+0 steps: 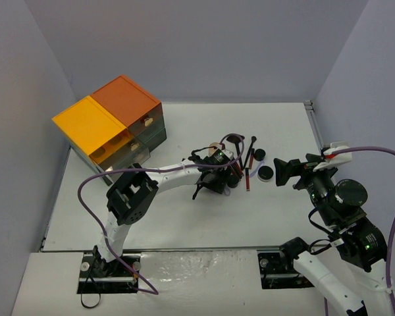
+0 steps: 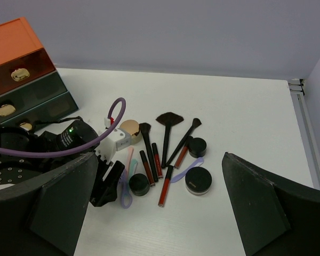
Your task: Organize the makeup
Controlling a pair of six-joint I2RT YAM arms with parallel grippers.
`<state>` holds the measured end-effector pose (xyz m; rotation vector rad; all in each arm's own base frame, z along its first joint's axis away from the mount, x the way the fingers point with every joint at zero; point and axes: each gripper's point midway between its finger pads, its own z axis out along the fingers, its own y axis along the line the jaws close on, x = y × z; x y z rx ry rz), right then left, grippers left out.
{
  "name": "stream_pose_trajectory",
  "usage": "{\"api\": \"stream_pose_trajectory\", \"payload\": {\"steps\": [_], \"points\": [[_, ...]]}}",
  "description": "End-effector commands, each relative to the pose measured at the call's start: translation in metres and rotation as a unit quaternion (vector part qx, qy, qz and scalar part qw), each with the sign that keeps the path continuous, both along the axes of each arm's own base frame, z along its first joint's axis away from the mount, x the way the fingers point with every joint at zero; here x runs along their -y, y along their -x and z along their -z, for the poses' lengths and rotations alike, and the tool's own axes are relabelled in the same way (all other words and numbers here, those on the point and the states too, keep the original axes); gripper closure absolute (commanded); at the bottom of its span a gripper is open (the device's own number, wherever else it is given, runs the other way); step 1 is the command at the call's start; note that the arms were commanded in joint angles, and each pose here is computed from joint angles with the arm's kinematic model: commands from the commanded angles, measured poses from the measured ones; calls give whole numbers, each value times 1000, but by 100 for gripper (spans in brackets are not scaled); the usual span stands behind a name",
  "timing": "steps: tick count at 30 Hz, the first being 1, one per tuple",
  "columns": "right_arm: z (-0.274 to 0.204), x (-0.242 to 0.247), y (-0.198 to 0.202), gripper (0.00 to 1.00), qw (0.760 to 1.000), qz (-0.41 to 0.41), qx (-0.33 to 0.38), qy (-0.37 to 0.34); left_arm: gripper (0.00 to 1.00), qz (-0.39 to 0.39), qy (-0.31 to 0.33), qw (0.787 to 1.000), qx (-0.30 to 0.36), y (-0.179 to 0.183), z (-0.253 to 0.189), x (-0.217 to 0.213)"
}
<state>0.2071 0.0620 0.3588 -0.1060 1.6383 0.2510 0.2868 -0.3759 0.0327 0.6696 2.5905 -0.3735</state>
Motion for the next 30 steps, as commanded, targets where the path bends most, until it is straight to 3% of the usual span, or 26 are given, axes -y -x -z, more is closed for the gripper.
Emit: {"api": "stream_pose_trajectory", "payload": {"steps": [1, 10, 20, 27, 30], "points": [[-24, -1, -1, 0, 999, -1, 35, -17, 51, 8, 13, 999, 34, -13, -14, 15], [-25, 0, 1, 0, 999, 1, 37, -18, 57, 31, 6, 999, 42, -14, -14, 20], [-24, 0, 1, 0, 999, -1, 36, -19, 78, 34, -5, 998, 49, -2, -16, 15], [-28, 0, 3, 0, 999, -3, 41, -23, 100, 20, 8, 996, 89, 0, -64, 0], [-28, -1, 3, 0, 999, -4, 40, -22, 100, 14, 20, 994, 110, 2, -100, -10]]}}
